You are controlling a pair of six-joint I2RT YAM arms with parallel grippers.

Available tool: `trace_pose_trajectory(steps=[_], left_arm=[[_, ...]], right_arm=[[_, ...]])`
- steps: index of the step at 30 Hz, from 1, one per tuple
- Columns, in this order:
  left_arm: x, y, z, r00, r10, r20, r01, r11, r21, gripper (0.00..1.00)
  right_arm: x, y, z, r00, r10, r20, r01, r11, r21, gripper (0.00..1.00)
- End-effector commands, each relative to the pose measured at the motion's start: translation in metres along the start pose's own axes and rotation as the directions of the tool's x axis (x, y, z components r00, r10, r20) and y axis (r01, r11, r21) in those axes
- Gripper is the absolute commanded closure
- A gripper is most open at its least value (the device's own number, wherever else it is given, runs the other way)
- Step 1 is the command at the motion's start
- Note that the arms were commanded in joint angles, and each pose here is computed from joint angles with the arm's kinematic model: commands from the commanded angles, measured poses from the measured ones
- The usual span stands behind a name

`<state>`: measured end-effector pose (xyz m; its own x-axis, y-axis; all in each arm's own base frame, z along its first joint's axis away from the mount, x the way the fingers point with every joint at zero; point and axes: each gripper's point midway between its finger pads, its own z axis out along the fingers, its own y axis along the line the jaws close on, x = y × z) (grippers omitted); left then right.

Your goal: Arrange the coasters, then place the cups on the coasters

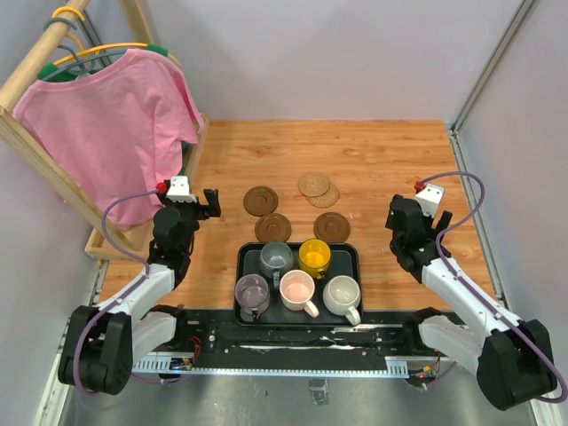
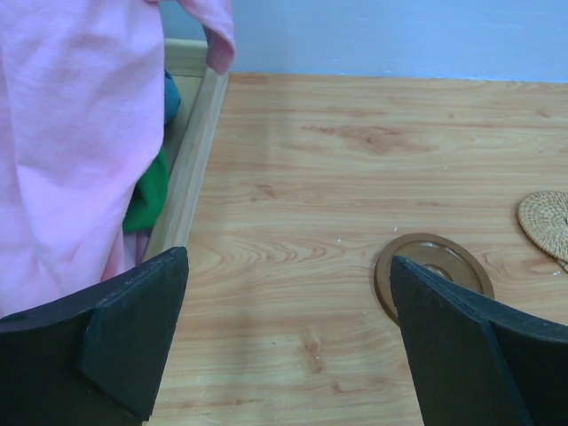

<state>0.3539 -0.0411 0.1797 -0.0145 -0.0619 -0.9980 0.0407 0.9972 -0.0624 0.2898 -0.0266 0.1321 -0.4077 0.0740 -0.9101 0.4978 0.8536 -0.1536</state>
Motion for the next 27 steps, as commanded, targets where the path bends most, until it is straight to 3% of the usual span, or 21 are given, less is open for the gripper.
trace_pose_trajectory(steps=[1,16,27], left_arm=[[-0.015,-0.001,0.002,0.999,0.004,0.054,-0.004,1.000,-0.001,0.00],[-0.015,0.015,0.005,0.997,-0.059,0.040,0.063,0.992,-0.108,0.00],[-0.012,0.015,0.012,0.996,-0.086,0.019,0.087,0.988,-0.124,0.00]], right_arm=[[-0.007,0.005,-0.005,0.999,0.021,0.042,-0.020,0.999,-0.043,0.02],[-0.006,0.003,-0.006,0.997,0.037,0.065,-0.034,0.998,-0.053,0.02],[-0.034,0.043,-0.011,0.990,0.037,0.139,0.000,0.965,-0.261,0.01]])
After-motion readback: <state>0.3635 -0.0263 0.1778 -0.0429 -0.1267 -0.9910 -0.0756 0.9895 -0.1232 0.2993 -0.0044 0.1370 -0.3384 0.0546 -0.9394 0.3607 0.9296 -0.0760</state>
